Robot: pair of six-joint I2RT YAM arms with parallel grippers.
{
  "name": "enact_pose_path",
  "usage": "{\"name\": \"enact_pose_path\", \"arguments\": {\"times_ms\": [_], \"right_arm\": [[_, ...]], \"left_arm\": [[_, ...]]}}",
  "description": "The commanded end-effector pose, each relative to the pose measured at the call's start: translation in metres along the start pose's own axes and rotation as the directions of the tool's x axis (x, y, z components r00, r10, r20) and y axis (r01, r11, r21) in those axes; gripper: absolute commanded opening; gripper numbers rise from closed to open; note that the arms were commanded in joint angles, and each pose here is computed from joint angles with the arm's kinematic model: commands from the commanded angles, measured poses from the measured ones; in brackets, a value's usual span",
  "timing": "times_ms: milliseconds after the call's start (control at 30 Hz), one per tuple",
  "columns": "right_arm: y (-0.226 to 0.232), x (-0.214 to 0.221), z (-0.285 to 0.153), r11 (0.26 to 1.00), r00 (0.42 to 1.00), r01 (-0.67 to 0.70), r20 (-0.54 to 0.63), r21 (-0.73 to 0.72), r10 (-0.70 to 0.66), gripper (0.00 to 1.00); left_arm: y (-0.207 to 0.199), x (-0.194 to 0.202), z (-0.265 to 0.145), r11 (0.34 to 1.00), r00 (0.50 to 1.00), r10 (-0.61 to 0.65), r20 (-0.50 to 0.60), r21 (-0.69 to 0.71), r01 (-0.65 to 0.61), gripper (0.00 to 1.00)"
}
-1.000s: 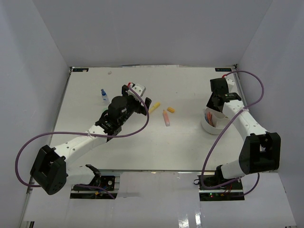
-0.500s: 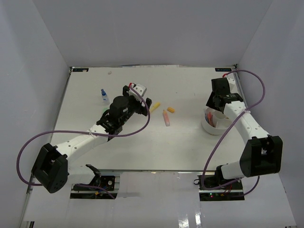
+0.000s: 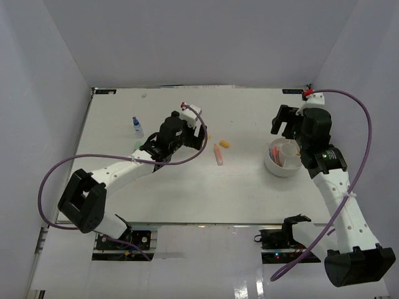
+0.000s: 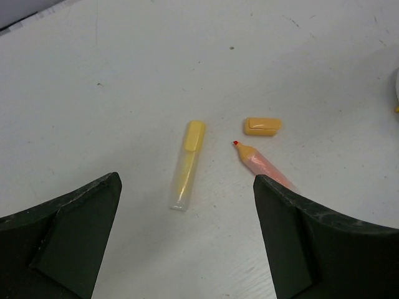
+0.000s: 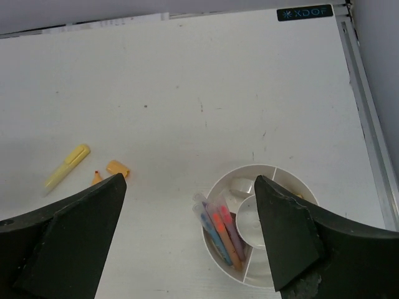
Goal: Sort the stationery into containers
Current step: Pick up the pen from the center of the board.
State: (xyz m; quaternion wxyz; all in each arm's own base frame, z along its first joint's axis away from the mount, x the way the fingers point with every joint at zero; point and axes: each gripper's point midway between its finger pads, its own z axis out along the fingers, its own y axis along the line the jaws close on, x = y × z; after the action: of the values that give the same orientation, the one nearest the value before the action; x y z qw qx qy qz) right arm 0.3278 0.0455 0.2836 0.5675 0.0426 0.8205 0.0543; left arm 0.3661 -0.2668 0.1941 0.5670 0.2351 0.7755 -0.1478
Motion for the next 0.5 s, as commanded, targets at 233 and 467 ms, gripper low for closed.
{"name": "enact_pose_path", "arguments": {"times_ms": [233, 467], "right_arm": [[0.032, 0.008, -0.023, 0.966, 0.994, 0.102, 0.07, -0.236, -0.088, 0.98], [0.035, 0.025, -0.029, 0.952, 0.991, 0.127, 0.072, -0.277, -0.111, 0.97]], "left_arm": [[-0.008, 0.046, 0.046, 0.994, 0.949, -0.059, -0.31, 0.068, 0.084, 0.93], [0.0, 0.075, 0.076, 0.993, 0.897, -0.056, -0.438, 0.069, 0.096, 0.88]]}}
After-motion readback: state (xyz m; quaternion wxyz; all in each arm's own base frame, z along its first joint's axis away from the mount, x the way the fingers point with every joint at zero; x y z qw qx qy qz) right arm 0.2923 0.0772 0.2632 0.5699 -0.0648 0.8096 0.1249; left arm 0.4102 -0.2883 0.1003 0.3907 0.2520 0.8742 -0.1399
